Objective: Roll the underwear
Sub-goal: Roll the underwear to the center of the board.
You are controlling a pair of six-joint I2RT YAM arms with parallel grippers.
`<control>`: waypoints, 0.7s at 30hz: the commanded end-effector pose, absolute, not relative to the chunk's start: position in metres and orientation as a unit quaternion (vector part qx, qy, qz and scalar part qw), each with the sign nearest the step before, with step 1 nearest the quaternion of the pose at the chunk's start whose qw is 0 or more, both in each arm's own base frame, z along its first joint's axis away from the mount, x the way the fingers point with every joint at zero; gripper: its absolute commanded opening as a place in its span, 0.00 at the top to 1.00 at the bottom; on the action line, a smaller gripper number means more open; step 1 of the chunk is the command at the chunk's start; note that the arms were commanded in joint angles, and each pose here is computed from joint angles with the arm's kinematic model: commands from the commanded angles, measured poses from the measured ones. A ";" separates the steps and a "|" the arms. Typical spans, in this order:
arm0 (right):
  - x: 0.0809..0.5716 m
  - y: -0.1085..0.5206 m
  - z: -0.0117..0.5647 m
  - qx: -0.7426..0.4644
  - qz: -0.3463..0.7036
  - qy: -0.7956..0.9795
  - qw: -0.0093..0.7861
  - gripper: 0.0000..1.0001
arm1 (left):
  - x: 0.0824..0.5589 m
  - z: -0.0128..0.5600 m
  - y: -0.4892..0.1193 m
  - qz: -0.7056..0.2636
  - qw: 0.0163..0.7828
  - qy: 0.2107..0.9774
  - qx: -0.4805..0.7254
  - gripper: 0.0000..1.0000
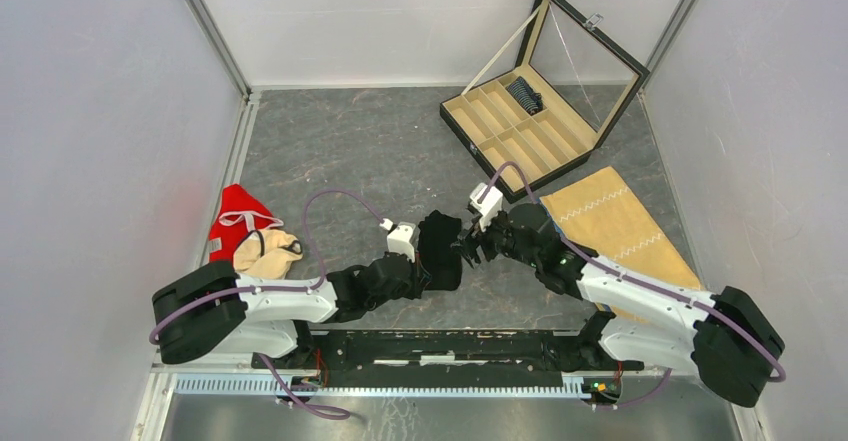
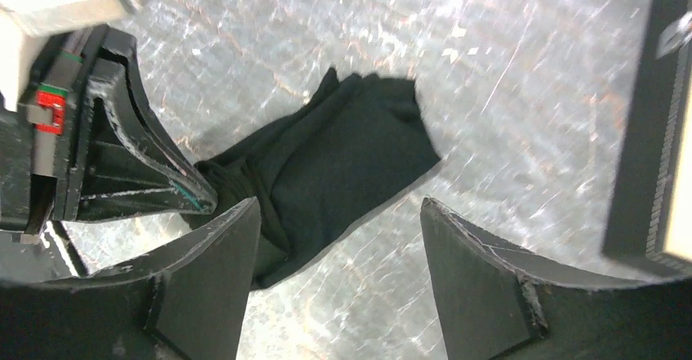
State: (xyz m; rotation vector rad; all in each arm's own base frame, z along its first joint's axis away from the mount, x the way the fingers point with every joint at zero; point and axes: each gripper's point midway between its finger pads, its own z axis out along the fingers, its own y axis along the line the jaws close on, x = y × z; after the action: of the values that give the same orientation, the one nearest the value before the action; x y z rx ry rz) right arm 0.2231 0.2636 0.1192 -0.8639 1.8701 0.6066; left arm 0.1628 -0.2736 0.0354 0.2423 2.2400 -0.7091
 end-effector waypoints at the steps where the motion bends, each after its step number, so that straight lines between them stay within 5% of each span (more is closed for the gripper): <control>1: 0.240 0.265 0.153 -0.407 0.208 0.711 0.535 0.22 | 0.153 0.002 -0.245 -0.219 0.349 0.906 0.095 0.98; 21: 0.146 0.286 0.091 -0.634 -0.034 0.549 0.544 0.23 | 0.149 -0.004 -0.255 -0.241 0.315 0.913 0.098 0.98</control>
State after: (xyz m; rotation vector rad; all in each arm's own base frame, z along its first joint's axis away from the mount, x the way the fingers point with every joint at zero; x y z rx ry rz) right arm 0.1366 0.2797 0.0799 -1.5402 1.3633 0.0758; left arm 0.1657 -0.2798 0.0341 0.2247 2.2568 -0.7565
